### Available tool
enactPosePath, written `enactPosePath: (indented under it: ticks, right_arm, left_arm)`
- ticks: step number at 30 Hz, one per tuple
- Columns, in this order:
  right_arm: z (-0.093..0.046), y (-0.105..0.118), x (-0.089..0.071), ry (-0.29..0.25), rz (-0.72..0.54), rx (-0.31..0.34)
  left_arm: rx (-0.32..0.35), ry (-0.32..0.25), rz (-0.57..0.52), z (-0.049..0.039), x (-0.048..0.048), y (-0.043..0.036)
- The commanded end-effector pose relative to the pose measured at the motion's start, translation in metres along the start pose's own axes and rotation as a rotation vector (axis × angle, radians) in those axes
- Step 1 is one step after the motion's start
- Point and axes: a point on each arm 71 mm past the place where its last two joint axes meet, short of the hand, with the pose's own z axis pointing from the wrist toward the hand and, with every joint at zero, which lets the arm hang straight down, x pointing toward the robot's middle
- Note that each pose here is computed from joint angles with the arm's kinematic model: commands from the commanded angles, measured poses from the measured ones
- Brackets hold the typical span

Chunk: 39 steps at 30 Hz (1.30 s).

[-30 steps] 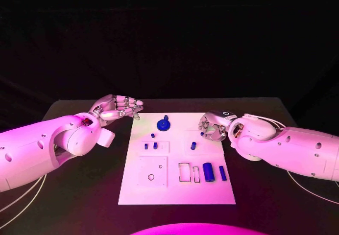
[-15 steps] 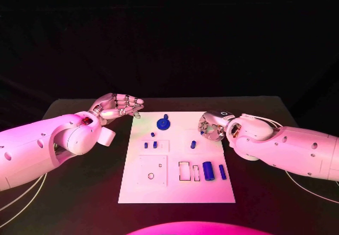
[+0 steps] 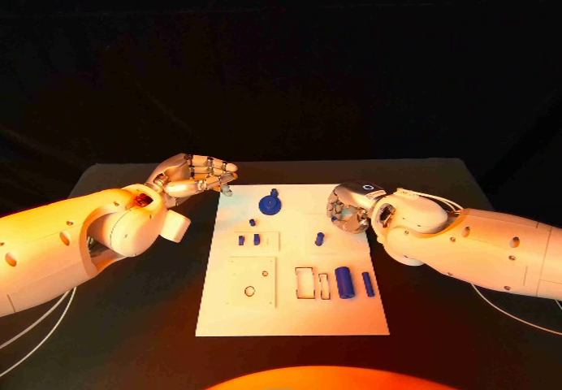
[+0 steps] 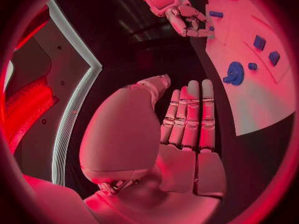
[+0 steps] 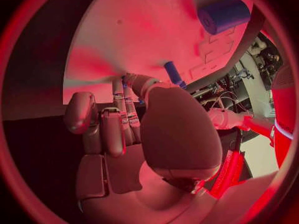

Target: Assemble the parts on the task board

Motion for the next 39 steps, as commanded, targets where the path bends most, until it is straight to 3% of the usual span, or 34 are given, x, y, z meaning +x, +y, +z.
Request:
enactPosePath:
  ticks: [1,8,16,39]
  right_arm:
    - [-0.002,0.004,0.017,0.076,-0.039,0.006]
    - [-0.003,0.005,0.018,0.071,-0.052,0.009]
    - [-0.004,0.008,0.014,0.007,-0.036,0.001]
    - [-0.009,0.01,0.0,-0.101,-0.001,-0.018]
  left_arm:
    - [0.011,0.024,0.008,0.0001,0.0027,-0.0018]
    - [0.008,0.026,0.015,-0.0001,0.0031,-0.0017]
    - [0.008,0.038,0.018,-0.0003,0.0044,-0.0018]
    - [0.007,0.041,0.033,-0.0004,0.0042,-0.0017]
